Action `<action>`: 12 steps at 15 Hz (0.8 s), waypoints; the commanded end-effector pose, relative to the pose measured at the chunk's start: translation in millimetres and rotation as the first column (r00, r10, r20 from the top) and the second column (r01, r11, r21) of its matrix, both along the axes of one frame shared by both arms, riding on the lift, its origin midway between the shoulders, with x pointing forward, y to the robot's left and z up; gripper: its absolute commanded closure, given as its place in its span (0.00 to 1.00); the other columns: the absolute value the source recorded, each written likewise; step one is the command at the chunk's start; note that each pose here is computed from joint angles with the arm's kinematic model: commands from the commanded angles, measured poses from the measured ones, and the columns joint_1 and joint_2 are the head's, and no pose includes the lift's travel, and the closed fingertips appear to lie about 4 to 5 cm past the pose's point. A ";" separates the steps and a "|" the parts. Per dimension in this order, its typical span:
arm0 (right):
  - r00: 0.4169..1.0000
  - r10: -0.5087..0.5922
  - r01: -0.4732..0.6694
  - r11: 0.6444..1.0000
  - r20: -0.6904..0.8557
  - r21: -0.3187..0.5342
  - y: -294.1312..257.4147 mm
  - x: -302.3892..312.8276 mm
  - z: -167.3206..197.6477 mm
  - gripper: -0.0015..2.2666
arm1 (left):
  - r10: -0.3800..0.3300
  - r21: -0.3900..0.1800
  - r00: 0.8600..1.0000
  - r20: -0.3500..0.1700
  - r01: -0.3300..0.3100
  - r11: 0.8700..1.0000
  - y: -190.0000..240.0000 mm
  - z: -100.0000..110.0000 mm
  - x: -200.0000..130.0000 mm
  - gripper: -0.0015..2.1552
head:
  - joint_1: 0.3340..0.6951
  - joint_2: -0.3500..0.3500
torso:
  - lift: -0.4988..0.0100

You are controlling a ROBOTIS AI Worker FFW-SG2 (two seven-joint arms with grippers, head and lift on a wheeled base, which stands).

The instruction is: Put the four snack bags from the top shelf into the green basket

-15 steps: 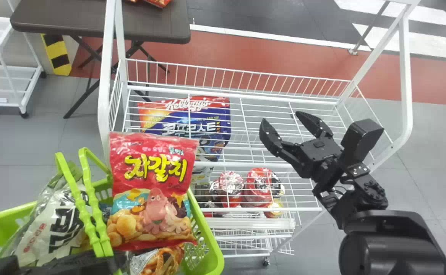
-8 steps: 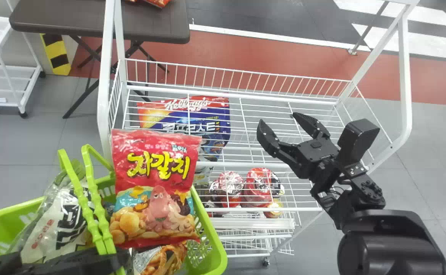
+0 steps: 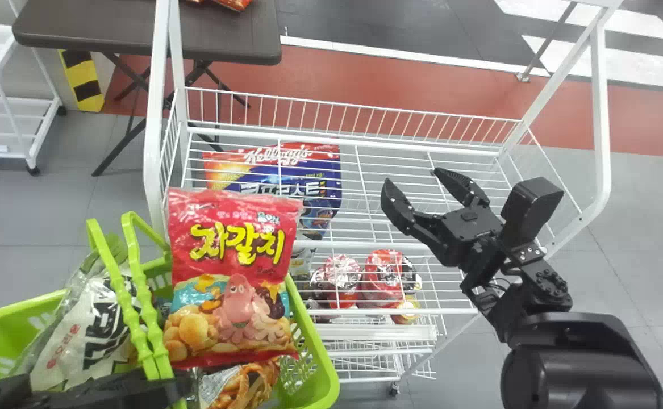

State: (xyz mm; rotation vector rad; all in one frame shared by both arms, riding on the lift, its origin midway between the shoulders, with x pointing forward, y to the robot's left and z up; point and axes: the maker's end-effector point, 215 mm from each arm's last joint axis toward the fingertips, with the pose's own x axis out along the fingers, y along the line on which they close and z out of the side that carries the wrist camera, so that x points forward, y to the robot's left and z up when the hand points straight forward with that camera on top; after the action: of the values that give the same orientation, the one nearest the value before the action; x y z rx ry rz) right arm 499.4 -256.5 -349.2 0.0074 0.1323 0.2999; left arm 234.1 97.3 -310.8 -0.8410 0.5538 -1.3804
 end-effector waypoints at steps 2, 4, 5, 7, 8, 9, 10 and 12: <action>1.000 0.000 0.000 1.000 -0.001 0.002 -0.4 -2.9 -0.1 0.04 | -0.008 -0.009 1.000 -0.002 0.008 1.000 -0.3 1.5 -4.6 1.00 | 1.00 0.15 | 0.97; 1.000 0.001 -0.001 1.000 -0.001 0.003 0.3 -5.2 0.3 0.04 | -0.009 -0.008 1.000 -0.004 0.009 1.000 -0.5 1.4 -6.5 1.00 | 1.00 0.15 | 0.97; 1.000 0.002 -0.002 1.000 -0.001 0.004 0.5 -5.7 0.5 0.04 | -0.009 -0.008 1.000 -0.005 0.009 1.000 -0.5 1.0 -7.0 1.00 | 1.00 0.14 | 0.97; 1.000 0.002 -0.002 1.000 0.001 0.004 0.4 -8.4 1.1 0.04 | -0.009 -0.009 1.000 -0.007 0.009 1.000 -1.1 1.2 -9.3 1.00 | 1.00 0.14 | 0.97; 1.000 0.000 0.000 1.000 -0.002 0.005 -0.1 -8.9 0.3 0.04 | -0.010 -0.008 1.000 -0.009 0.010 1.000 -1.2 1.0 -10.2 1.00 | 1.00 0.14 | 0.97; 1.000 0.001 -0.001 1.000 -0.004 0.005 -0.2 -9.9 -0.2 0.04 | -0.010 -0.008 1.000 -0.010 0.010 1.000 -1.4 0.9 -11.7 1.00 | 1.00 0.14 | 0.97; 1.000 -0.002 0.002 1.000 -0.005 0.006 -1.3 -10.3 -0.7 0.04 | -0.010 -0.007 1.000 -0.014 0.010 1.000 -1.5 0.3 -13.1 1.00 | 1.00 0.14 | 0.97; 1.000 -0.005 0.005 1.000 -0.007 0.009 -2.4 -11.9 -1.7 0.04 | -0.010 -0.007 1.000 -0.012 0.010 1.000 -1.5 0.2 -13.8 1.00 | 1.00 0.13 | 0.97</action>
State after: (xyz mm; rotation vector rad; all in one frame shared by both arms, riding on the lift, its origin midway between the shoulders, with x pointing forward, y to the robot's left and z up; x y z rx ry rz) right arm 488.8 -257.9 -350.0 0.0152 0.1364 0.2977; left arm 222.6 95.8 -312.3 -0.8492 0.5674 -1.3778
